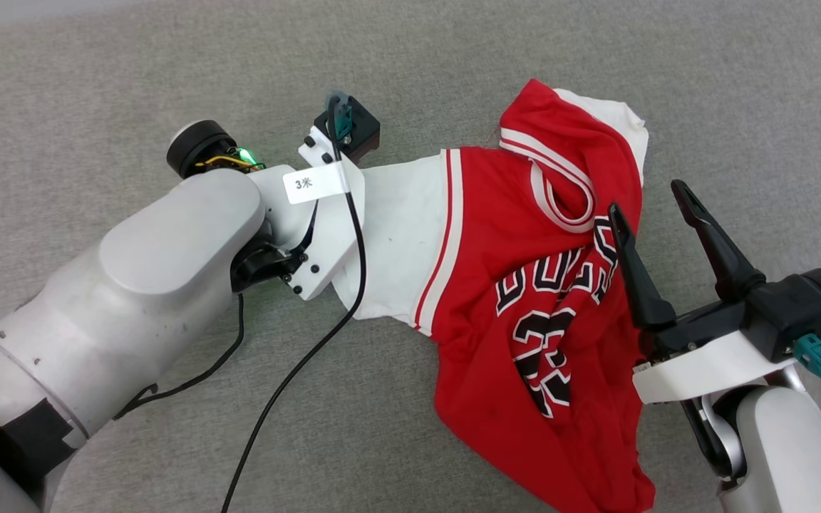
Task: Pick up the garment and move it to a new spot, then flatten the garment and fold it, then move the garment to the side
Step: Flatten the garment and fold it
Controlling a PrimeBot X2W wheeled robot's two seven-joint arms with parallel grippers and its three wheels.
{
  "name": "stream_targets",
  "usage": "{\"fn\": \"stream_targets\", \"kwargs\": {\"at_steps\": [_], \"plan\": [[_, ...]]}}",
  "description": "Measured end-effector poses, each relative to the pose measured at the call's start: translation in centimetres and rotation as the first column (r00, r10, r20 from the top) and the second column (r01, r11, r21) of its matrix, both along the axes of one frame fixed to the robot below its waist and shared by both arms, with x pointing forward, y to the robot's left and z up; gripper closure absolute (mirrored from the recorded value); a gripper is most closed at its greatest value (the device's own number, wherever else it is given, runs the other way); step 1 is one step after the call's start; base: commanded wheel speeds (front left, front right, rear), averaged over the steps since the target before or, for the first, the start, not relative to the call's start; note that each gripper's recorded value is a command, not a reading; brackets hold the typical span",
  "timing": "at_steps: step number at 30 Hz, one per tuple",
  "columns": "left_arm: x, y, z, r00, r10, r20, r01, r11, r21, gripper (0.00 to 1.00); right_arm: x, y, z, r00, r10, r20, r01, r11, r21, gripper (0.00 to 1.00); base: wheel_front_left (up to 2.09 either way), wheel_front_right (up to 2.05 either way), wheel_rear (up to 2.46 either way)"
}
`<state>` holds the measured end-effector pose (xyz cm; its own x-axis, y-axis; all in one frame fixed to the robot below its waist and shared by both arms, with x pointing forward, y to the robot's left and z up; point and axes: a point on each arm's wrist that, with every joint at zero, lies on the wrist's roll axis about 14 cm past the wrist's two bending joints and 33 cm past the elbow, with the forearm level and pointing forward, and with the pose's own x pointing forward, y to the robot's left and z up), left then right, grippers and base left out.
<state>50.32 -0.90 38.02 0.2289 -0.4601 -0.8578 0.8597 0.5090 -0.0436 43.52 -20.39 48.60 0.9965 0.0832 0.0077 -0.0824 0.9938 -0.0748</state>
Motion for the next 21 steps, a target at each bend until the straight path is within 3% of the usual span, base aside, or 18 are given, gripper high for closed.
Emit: {"fn": "stream_targets", "kwargs": {"at_steps": [7,8,14,21], "plan": [[1.1,0.1,3.7,0.989,0.039,0.142,-0.018,0.989,-0.146,1.0,-0.3,0.0,0.9,1.0,0.0,0.023,0.0,1.0,0.003,0.0,0.0,0.0,0.0],[1.7,1.2,5.9,0.976,0.089,0.199,-0.046,0.977,-0.21,1.0,-0.7,0.2,1.0,1.0,0.001,0.022,-0.001,1.0,0.012,0.0,0.0,0.0,0.0],[2.0,7.7,7.6,0.943,0.224,0.246,-0.172,0.961,-0.217,1.0,-1.4,1.1,1.2,1.0,0.019,0.021,-0.02,0.999,0.033,0.0,0.0,0.0,0.0],[0.7,14.6,8.0,0.891,0.383,0.245,-0.334,0.917,-0.217,1.0,-1.6,2.3,1.4,0.999,0.044,0.023,-0.045,0.998,0.053,0.0,0.0,0.0,0.0]]}}
